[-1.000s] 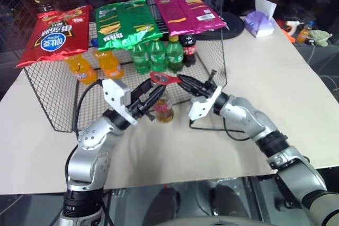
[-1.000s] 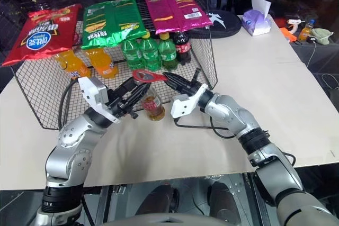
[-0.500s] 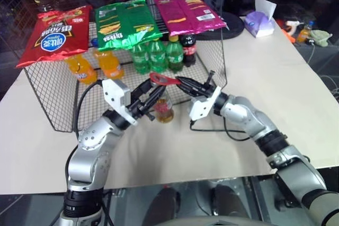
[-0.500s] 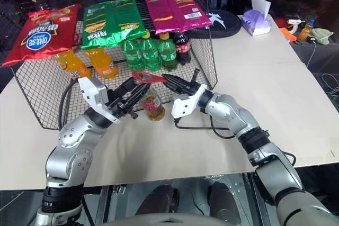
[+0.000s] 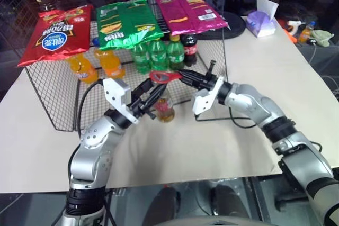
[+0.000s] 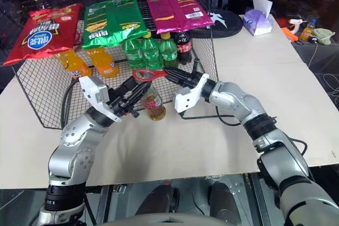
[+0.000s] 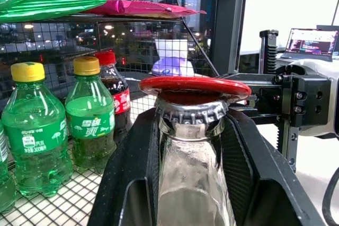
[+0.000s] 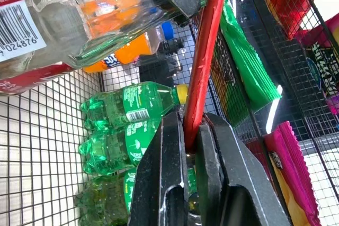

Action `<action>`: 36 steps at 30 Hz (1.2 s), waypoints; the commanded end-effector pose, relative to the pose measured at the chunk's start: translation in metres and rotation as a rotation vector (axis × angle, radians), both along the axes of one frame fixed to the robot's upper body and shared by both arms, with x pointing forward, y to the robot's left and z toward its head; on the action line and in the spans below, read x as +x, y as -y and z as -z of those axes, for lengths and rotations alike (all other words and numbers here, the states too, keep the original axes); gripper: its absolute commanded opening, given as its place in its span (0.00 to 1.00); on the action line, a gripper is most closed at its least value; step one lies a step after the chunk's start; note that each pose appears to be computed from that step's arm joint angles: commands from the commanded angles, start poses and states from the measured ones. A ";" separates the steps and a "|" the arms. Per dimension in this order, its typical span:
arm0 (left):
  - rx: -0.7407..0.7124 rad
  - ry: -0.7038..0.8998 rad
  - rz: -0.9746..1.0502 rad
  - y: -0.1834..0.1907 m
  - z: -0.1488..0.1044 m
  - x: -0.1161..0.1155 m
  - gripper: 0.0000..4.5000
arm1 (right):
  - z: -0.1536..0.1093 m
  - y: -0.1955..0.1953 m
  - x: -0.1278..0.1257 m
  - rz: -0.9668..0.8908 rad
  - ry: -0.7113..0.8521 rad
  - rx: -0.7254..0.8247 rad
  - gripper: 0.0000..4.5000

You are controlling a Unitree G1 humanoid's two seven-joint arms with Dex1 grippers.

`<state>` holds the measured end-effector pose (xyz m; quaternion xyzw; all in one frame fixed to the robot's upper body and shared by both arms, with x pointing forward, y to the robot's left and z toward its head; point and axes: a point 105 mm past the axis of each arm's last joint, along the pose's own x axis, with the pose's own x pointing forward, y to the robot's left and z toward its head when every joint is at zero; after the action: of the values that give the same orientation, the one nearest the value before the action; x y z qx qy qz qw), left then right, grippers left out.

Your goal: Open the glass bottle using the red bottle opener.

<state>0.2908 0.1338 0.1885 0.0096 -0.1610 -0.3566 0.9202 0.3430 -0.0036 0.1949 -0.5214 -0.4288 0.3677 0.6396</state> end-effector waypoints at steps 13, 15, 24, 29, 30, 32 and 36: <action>0.030 -0.082 0.048 0.013 0.022 -0.001 0.24 | -0.032 0.003 0.003 -0.005 0.099 0.025 0.00; 0.029 -0.081 0.046 0.012 0.022 -0.001 0.24 | -0.032 0.003 0.004 -0.003 0.100 0.027 0.00; 0.022 -0.084 0.044 0.011 0.022 -0.001 0.24 | -0.038 0.006 0.005 0.006 0.072 0.102 0.00; 0.018 -0.086 0.045 0.011 0.022 -0.001 0.24 | -0.052 0.016 0.010 0.035 0.054 0.216 0.00; 0.018 -0.085 0.046 0.012 0.021 -0.001 0.24 | -0.053 0.018 0.011 0.042 0.054 0.224 0.00; 0.017 -0.083 0.045 0.012 0.021 -0.001 0.24 | -0.054 0.022 0.013 0.055 0.046 0.245 0.00; 0.017 -0.079 0.047 0.012 0.021 -0.001 0.24 | -0.051 0.028 0.017 0.085 0.015 0.266 0.00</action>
<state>0.2897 0.1299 0.1890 0.0127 -0.1651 -0.3620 0.9173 0.3591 -0.0244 0.2323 -0.4712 -0.4436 0.2994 0.7011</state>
